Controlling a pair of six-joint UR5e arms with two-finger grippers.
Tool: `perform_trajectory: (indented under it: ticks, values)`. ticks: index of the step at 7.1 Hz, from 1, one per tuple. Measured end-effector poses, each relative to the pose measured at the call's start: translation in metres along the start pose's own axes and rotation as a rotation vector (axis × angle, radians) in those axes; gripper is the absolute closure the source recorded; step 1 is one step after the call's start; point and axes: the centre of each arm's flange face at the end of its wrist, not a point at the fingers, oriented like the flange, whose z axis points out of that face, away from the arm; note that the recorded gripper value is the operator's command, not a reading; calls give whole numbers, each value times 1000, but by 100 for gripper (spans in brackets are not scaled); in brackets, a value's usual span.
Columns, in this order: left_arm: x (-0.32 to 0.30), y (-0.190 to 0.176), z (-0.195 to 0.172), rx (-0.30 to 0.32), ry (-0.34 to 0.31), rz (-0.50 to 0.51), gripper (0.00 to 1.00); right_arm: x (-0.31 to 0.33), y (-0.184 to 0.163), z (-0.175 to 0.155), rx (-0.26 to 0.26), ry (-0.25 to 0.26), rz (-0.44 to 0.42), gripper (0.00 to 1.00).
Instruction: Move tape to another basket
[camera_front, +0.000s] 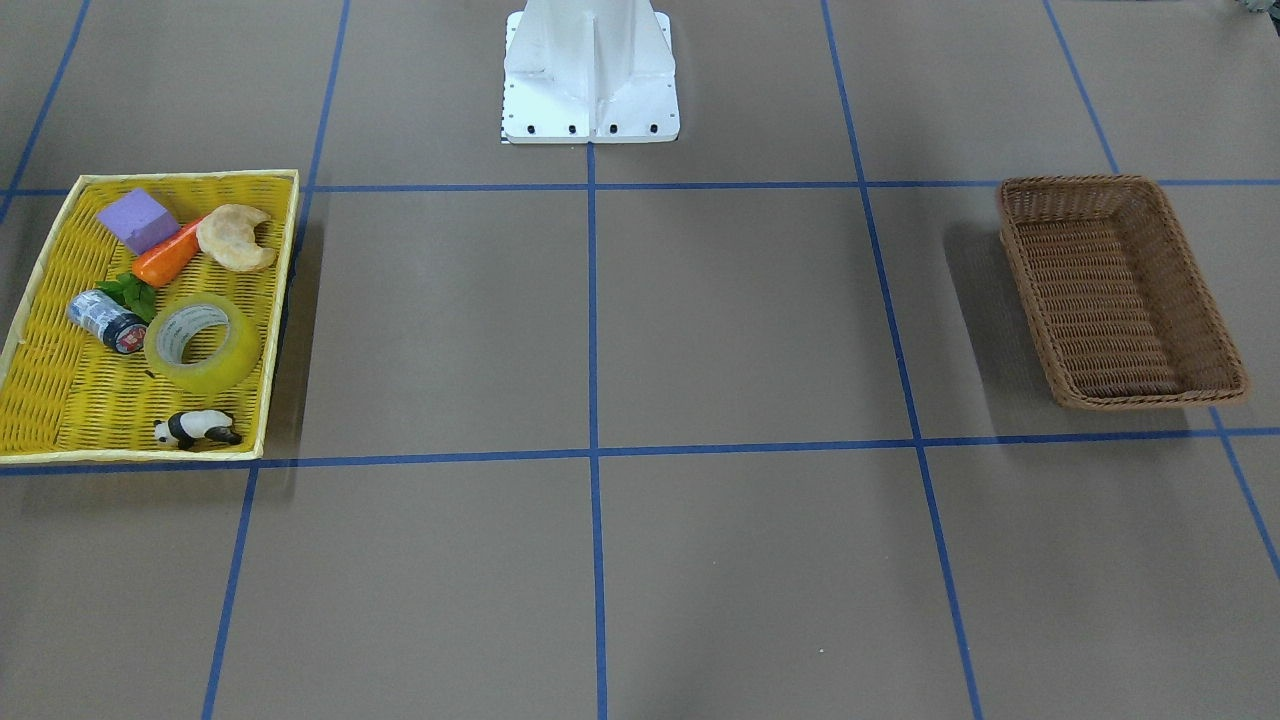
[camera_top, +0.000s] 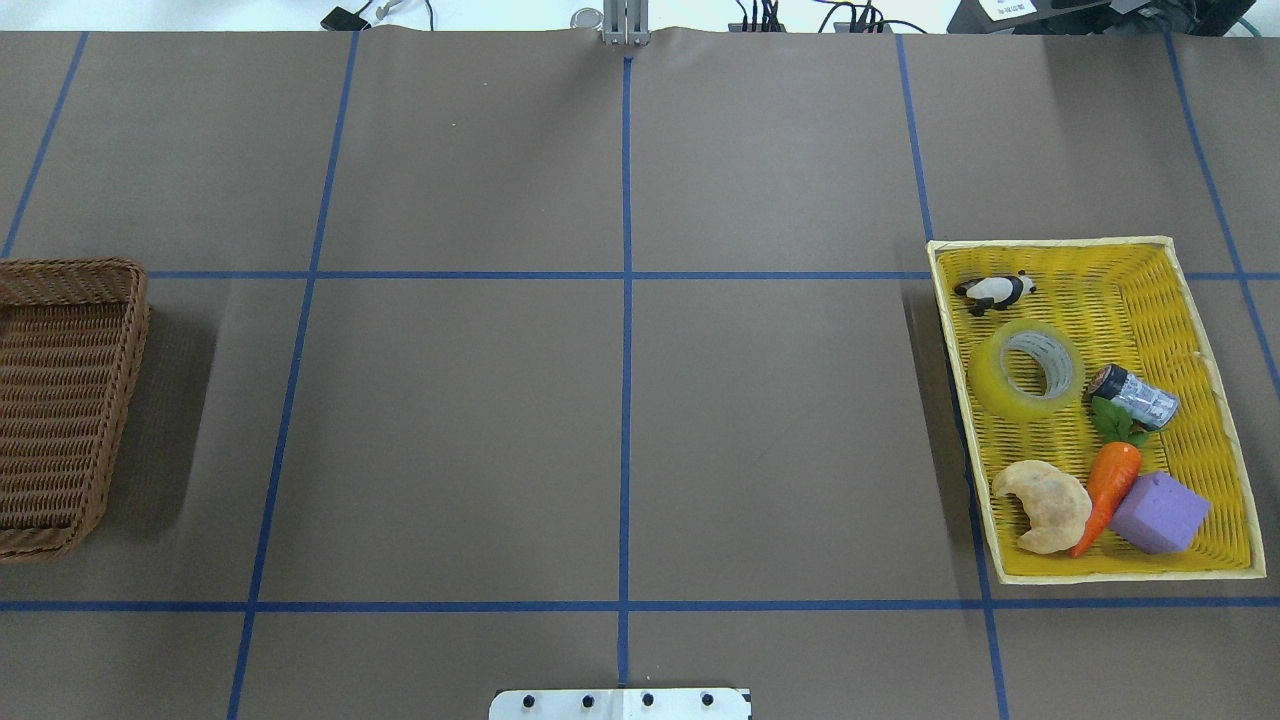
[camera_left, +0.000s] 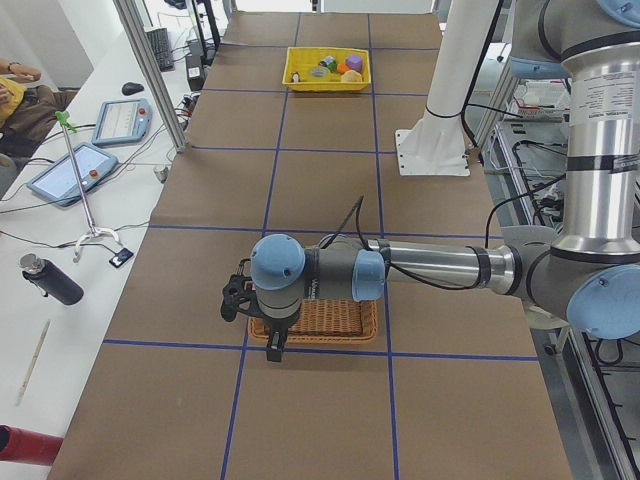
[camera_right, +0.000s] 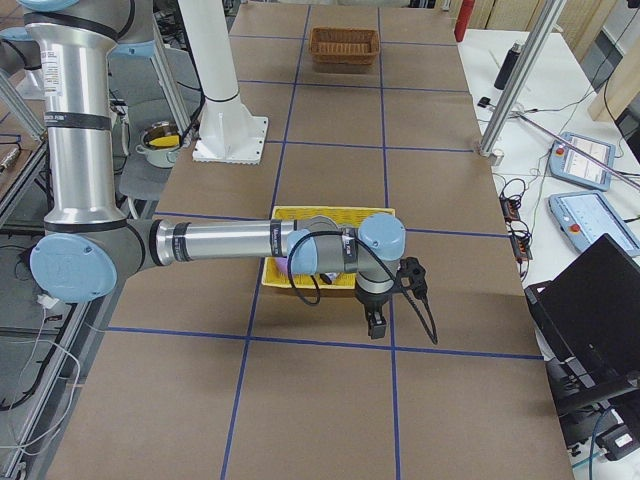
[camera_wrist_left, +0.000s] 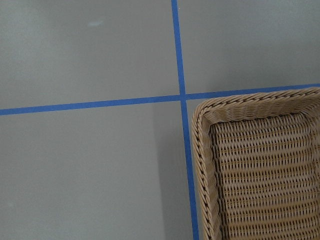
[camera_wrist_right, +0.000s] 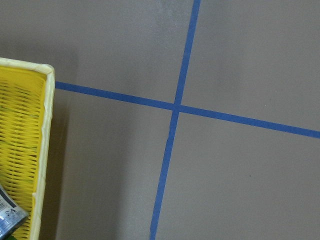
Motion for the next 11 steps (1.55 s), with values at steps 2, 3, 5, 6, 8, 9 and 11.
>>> perform_trajectory:
  ticks: [2, 3, 5, 6, 8, 9, 11]
  values:
    - [4, -4, -4, 20, -2, 24, 1, -15, -19, -11, 116, 7, -102, 0]
    - [7, -6, -7, 50, -6, 57, 1, -36, -32, -10, 155, -1, -172, 0]
    - [9, -8, -9, 100, -14, 112, 1, -110, -69, 13, 164, -49, -338, 0]
    - [12, -14, -13, 126, -23, 140, 1, -143, -78, 22, 164, -73, -404, 0]
    - [13, -20, -15, 152, -25, 168, 1, -191, -79, 43, 138, -112, -487, 0]
    - [12, -19, -14, 153, -23, 170, 1, -209, -77, 57, 115, -127, -500, 0]
    - [12, -19, -13, 152, -22, 170, 1, -241, -66, 87, 58, -143, -476, 1]
